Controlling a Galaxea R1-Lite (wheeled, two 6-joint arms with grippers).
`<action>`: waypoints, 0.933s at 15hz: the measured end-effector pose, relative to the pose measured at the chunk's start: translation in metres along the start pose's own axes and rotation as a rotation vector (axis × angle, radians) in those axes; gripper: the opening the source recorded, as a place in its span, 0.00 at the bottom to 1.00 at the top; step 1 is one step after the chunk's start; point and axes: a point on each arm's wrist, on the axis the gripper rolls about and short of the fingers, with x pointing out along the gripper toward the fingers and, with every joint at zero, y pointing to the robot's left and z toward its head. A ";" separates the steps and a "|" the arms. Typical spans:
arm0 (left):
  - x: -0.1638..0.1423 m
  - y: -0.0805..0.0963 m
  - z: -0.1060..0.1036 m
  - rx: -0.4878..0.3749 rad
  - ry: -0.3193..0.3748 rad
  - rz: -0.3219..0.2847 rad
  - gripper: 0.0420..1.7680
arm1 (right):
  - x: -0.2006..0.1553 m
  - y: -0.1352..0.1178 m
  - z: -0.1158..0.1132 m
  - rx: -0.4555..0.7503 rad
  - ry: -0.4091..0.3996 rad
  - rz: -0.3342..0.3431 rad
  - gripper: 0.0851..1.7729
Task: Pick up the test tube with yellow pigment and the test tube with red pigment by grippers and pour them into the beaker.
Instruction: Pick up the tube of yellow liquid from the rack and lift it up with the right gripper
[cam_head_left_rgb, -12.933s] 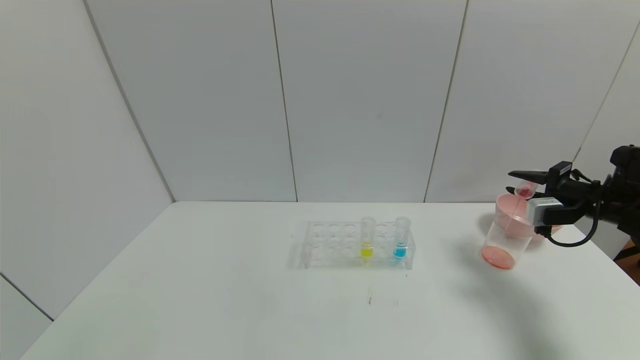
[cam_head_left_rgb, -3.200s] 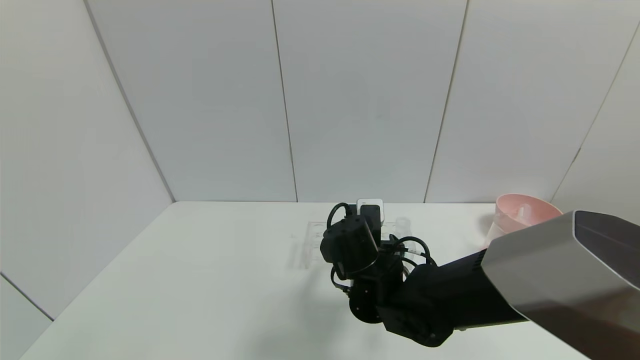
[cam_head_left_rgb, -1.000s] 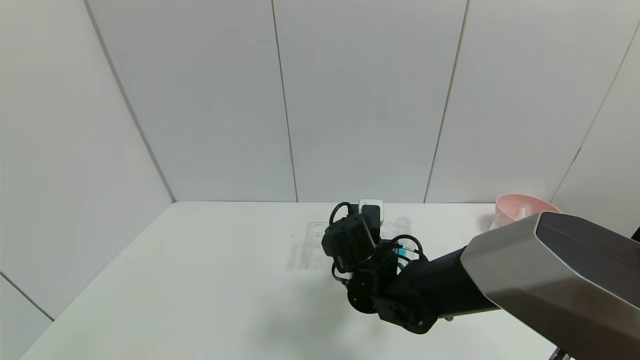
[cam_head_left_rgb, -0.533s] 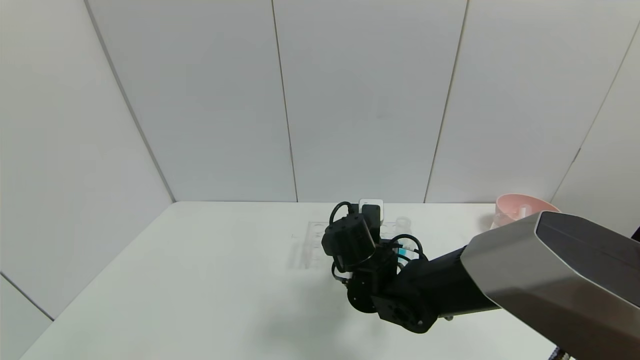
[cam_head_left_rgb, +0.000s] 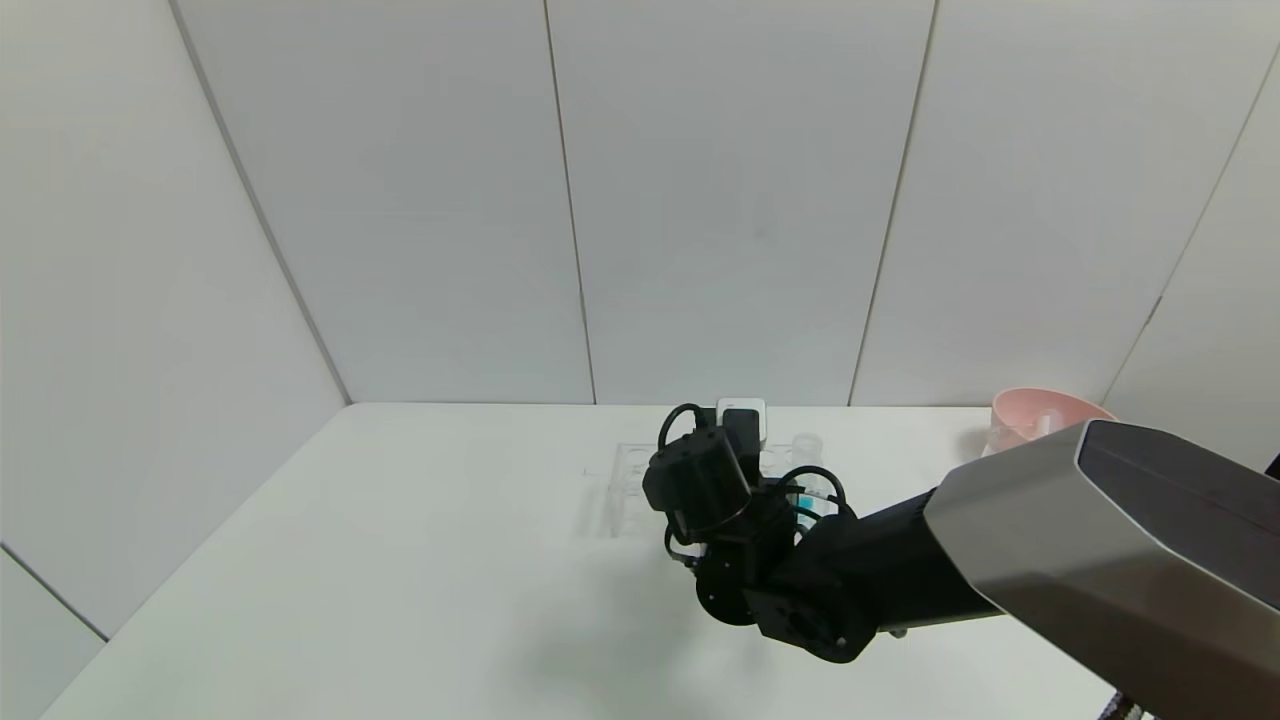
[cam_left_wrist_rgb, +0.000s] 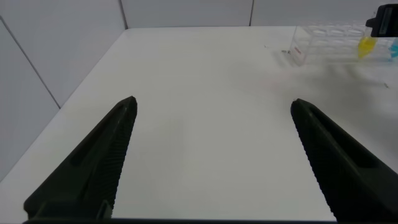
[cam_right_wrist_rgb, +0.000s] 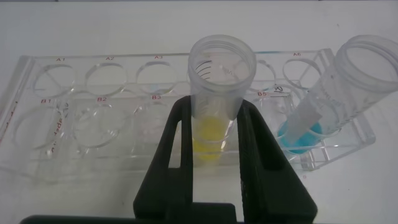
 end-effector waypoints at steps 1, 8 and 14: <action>0.000 0.000 0.000 0.000 0.000 0.000 1.00 | 0.000 0.000 0.001 -0.002 0.000 -0.001 0.24; 0.000 0.000 0.000 0.000 0.000 0.000 1.00 | -0.005 -0.007 0.021 0.031 -0.029 -0.006 0.24; 0.000 0.000 0.000 0.000 0.000 0.000 1.00 | -0.012 -0.011 0.035 0.050 -0.051 -0.002 0.24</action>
